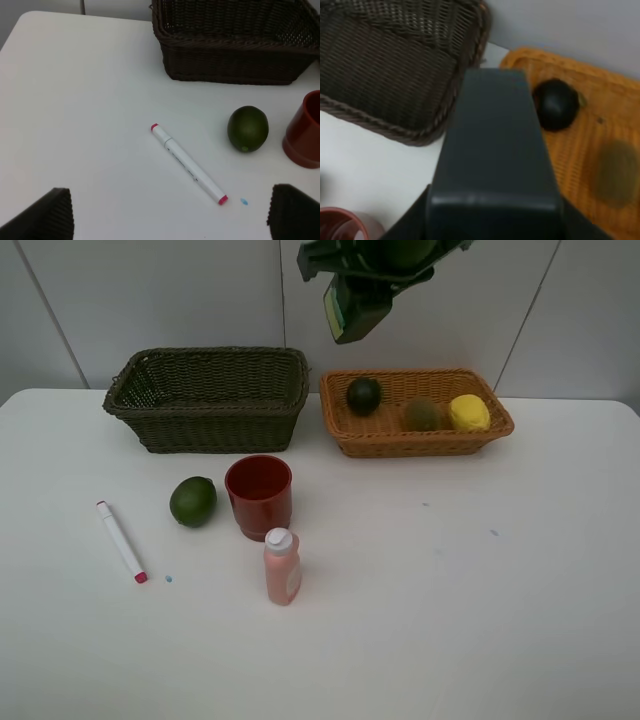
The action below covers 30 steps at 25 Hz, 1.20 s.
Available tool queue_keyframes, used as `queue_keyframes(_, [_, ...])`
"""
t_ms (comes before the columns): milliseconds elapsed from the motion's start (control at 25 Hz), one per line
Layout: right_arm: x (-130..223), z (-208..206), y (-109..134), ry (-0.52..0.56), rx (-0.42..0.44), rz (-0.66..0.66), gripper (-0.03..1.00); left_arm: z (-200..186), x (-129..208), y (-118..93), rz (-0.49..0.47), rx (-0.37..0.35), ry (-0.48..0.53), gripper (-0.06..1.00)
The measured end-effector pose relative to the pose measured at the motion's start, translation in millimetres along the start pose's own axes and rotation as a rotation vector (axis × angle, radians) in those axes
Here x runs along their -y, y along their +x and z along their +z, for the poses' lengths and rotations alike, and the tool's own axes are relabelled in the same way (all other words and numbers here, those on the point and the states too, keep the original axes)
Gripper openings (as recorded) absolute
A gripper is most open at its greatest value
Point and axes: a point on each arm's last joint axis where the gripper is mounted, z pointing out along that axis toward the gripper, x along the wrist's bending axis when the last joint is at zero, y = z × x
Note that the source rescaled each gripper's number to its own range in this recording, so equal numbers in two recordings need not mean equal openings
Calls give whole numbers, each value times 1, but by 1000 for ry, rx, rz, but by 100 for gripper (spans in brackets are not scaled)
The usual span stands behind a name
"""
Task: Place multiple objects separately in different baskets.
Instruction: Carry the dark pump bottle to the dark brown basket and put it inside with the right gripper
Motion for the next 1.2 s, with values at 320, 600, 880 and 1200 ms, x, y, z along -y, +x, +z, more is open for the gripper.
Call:
queue_keyframes(320, [-16,63,29,-35,-133,-86,5,0,0,0,0,0,0,100])
queue_keyframes(600, [-27,104,46,-66,-194,-194,5,0,0,0,0,0,0,100])
queue_keyframes(880, [-25,150,56,-76,-199,-238,5,0,0,0,0,0,0,100])
queue_keyframes(1200, [-6,194,54,-54,-220,-197,5,0,0,0,0,0,0,100])
